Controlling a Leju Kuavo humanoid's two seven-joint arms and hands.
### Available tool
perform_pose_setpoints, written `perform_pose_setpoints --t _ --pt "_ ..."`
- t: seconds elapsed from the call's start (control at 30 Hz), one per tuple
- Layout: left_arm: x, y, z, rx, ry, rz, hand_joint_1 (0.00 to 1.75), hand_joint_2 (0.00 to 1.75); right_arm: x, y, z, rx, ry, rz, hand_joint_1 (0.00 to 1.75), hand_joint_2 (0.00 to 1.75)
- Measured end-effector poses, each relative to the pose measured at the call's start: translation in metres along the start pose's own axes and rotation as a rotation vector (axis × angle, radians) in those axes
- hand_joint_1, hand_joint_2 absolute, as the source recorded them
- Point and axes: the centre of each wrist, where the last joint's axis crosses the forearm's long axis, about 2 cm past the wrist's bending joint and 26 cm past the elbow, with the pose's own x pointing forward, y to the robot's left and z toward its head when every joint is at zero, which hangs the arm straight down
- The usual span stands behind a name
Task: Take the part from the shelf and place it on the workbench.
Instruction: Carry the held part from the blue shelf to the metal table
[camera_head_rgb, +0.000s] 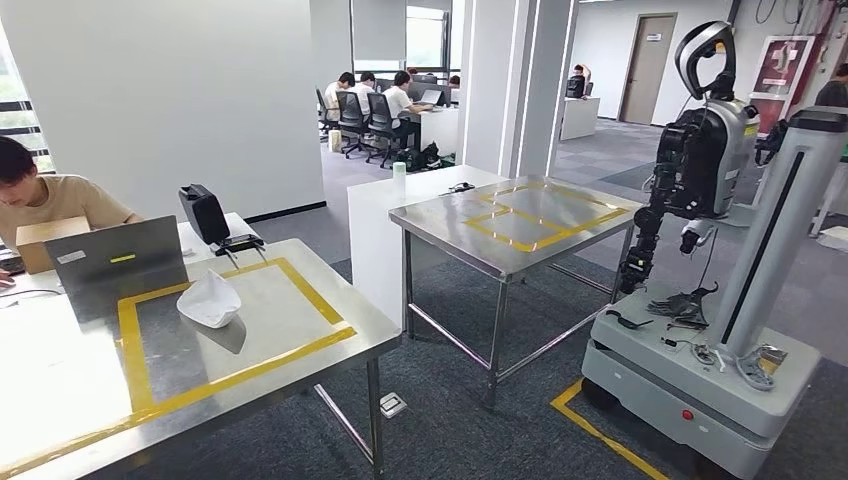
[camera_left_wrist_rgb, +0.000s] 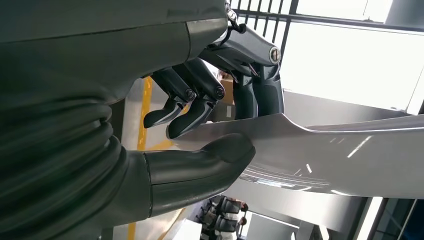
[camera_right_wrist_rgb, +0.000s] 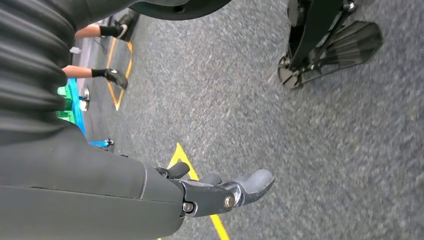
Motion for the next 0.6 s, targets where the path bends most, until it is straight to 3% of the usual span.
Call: perform_pose_setpoints --t 0.2,0.6 --pt "-0.008 0.000 0.004 0.004 0.010 0.003 1.75 1.75 -0.002 0.008 0.000 0.021 -0.043 0.006 0.00 1.75" --pt "-0.025 0.005 0.009 0.014 0.066 -0.028 1.75 1.75 -0.004 0.013 0.000 0.047 -0.012 -0.051 0.00 1.75"
